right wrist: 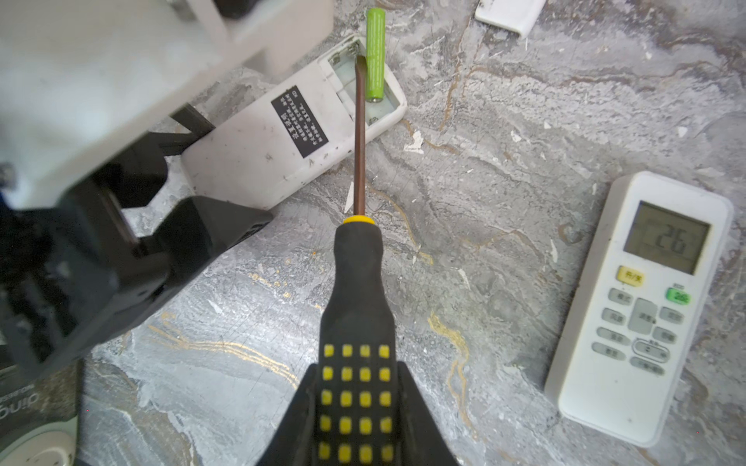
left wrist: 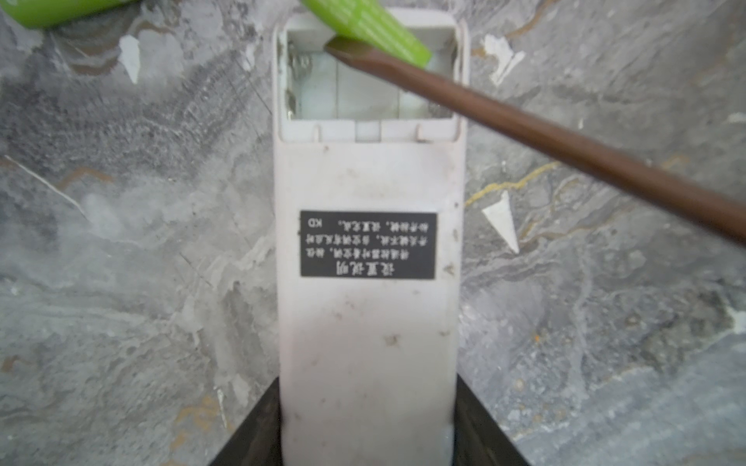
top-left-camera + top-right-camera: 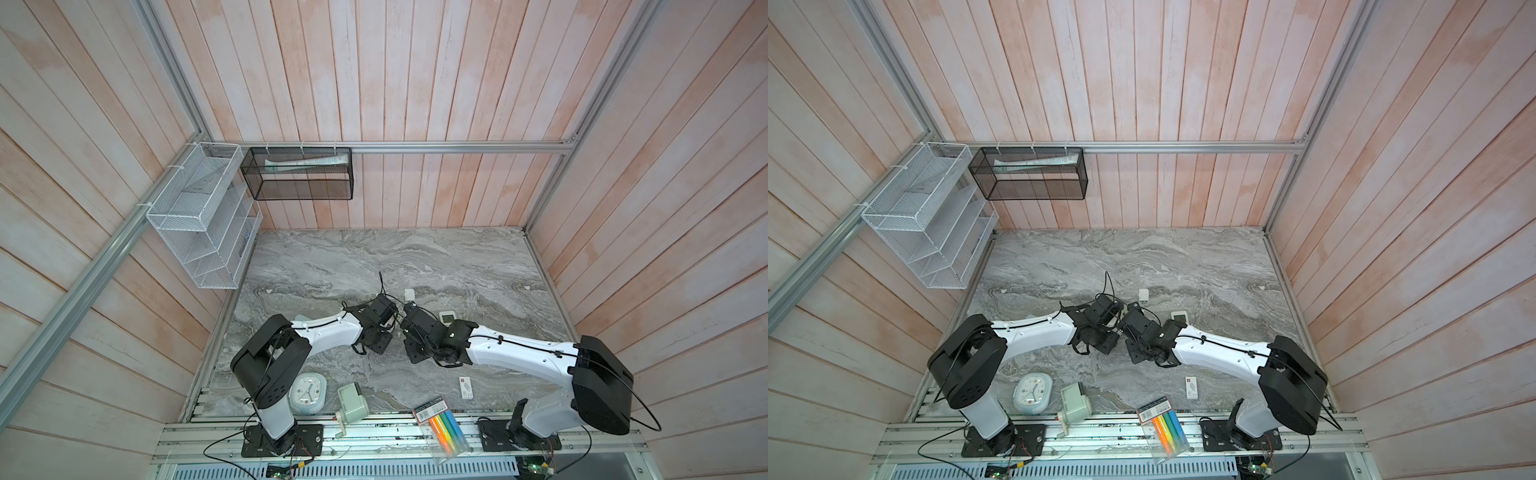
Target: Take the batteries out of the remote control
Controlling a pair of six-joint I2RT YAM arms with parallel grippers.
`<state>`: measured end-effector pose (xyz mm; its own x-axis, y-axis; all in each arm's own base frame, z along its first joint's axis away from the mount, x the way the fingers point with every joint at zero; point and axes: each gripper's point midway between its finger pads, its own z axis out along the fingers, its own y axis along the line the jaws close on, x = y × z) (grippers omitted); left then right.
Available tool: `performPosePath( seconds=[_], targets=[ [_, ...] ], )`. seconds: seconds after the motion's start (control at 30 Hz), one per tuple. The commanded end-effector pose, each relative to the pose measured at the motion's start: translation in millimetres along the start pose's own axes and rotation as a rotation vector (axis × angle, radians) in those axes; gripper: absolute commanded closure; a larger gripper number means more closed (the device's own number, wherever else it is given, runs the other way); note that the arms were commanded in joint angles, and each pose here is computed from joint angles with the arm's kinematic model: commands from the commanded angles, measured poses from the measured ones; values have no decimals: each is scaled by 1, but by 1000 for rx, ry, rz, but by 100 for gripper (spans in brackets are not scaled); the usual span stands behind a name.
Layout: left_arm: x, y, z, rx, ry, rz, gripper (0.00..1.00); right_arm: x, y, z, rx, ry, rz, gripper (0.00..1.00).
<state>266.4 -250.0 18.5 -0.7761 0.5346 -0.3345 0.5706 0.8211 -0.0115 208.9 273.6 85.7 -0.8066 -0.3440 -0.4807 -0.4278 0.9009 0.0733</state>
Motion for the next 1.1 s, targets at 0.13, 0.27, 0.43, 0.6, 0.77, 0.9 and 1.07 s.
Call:
performPosePath(
  seconds=[0.13, 0.27, 0.43, 0.6, 0.77, 0.9, 1.07],
  targets=[
    [33, -6, 13, 27, 126, 4, 43, -11, -11, -7, 19, -56, 15, 100],
    [34, -6, 13, 27, 128, 4, 43, -10, -15, -5, 26, -52, 14, 100],
    [34, -6, 12, 27, 128, 6, 43, -16, -11, -6, 3, -71, 2, 100],
    [33, -6, 11, 28, 124, 7, 43, -24, 13, -10, -122, -101, -37, 100],
    [33, -6, 11, 26, 122, 6, 43, -15, 15, -4, -140, -64, -13, 100],
    [33, -6, 11, 26, 122, 4, 44, -5, 6, 4, -113, -37, 16, 100],
    [34, -5, 10, 25, 121, 5, 43, -2, 3, 12, -117, -44, 34, 100]
  ],
)
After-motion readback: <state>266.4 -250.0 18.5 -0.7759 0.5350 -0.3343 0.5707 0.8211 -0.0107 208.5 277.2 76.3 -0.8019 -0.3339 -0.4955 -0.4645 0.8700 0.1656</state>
